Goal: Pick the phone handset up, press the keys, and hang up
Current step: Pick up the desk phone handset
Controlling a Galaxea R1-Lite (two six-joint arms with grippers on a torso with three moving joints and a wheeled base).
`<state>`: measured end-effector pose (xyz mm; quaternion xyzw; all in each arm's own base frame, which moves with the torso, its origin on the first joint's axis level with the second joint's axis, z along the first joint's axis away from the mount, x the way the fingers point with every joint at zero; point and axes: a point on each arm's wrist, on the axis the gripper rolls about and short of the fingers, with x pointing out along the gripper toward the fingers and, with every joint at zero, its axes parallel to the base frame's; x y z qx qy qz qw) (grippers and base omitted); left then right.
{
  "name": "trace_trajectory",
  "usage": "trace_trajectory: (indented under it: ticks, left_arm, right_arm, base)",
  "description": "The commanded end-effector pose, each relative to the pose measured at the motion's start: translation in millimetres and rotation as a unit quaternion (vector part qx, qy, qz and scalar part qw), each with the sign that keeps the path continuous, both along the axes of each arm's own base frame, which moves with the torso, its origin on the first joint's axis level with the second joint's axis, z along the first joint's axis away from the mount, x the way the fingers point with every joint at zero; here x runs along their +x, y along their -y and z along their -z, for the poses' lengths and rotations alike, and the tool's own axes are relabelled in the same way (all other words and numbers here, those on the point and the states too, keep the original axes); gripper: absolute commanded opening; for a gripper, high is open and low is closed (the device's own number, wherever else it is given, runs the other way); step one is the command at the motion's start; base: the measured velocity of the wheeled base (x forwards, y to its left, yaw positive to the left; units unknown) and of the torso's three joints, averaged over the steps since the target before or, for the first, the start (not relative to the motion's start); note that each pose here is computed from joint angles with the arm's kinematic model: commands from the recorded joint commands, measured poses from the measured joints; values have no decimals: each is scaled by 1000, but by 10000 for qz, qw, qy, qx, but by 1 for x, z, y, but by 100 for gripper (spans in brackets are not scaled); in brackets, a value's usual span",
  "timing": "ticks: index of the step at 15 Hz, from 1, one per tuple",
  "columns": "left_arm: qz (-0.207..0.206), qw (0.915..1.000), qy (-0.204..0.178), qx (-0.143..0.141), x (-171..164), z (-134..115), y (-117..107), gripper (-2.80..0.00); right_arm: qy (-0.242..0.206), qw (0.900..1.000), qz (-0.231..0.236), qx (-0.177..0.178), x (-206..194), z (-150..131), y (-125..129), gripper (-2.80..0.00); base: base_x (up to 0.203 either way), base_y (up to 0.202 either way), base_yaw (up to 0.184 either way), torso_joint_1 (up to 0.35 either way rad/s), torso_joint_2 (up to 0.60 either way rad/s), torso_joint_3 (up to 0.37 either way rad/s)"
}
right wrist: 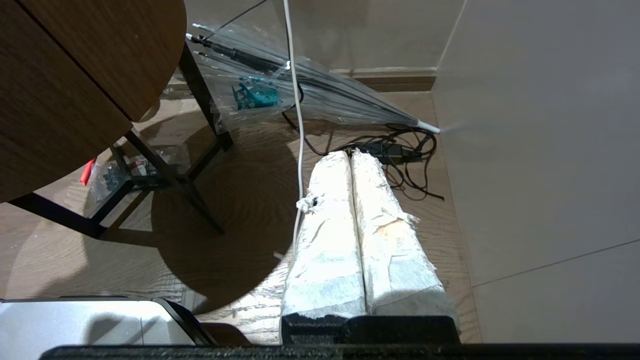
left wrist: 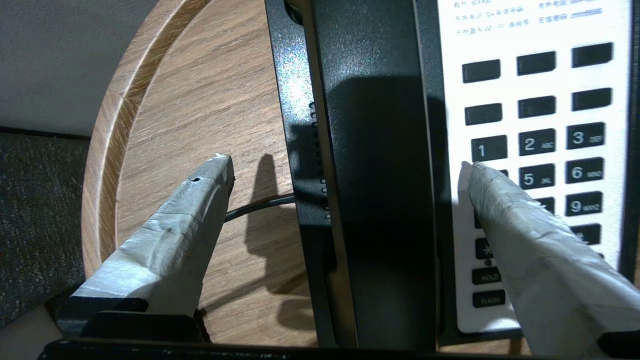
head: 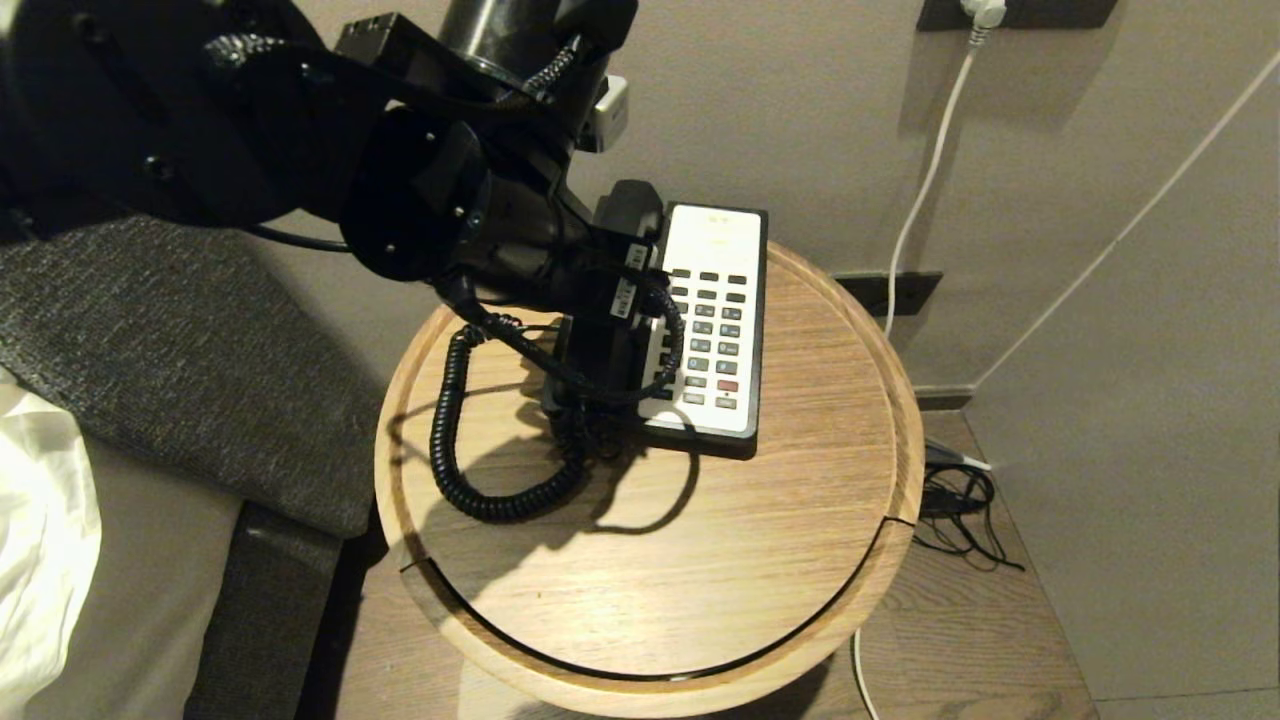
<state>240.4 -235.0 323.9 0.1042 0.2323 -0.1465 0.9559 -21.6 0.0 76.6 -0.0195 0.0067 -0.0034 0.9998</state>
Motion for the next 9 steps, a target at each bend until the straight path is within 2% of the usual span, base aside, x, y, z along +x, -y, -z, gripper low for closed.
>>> trace_trajectory:
  ticks: [1, 3, 4, 5, 9]
  left_arm:
    - [-42, 10000, -28, 29, 3, 2, -1, 0]
    - [-71, 10000, -20, 28, 4, 2, -2, 0]
    - [-71, 10000, -20, 27, 4, 2, -2, -204]
    - [-79, 10000, -14, 21, 4, 2, -2, -280]
    - [-91, 9999, 12, -43, 5, 1, -2, -280]
  right_arm:
    - [-3, 10000, 2, -5, 0, 0, 0, -280]
    - [5, 10000, -4, -5, 0, 0, 0, -280]
    - [0, 10000, 0, -5, 0, 0, 0, -280]
    - [-3, 10000, -1, -5, 0, 0, 0, -280]
    - [-3, 10000, -4, -5, 0, 0, 0, -280]
  base:
    - [0, 0, 0, 0, 0, 0]
    - [0, 0, 0, 0, 0, 0]
    - [0, 0, 0, 0, 0, 0]
    - [0, 0, 0, 0, 0, 0]
    - [0, 0, 0, 0, 0, 0]
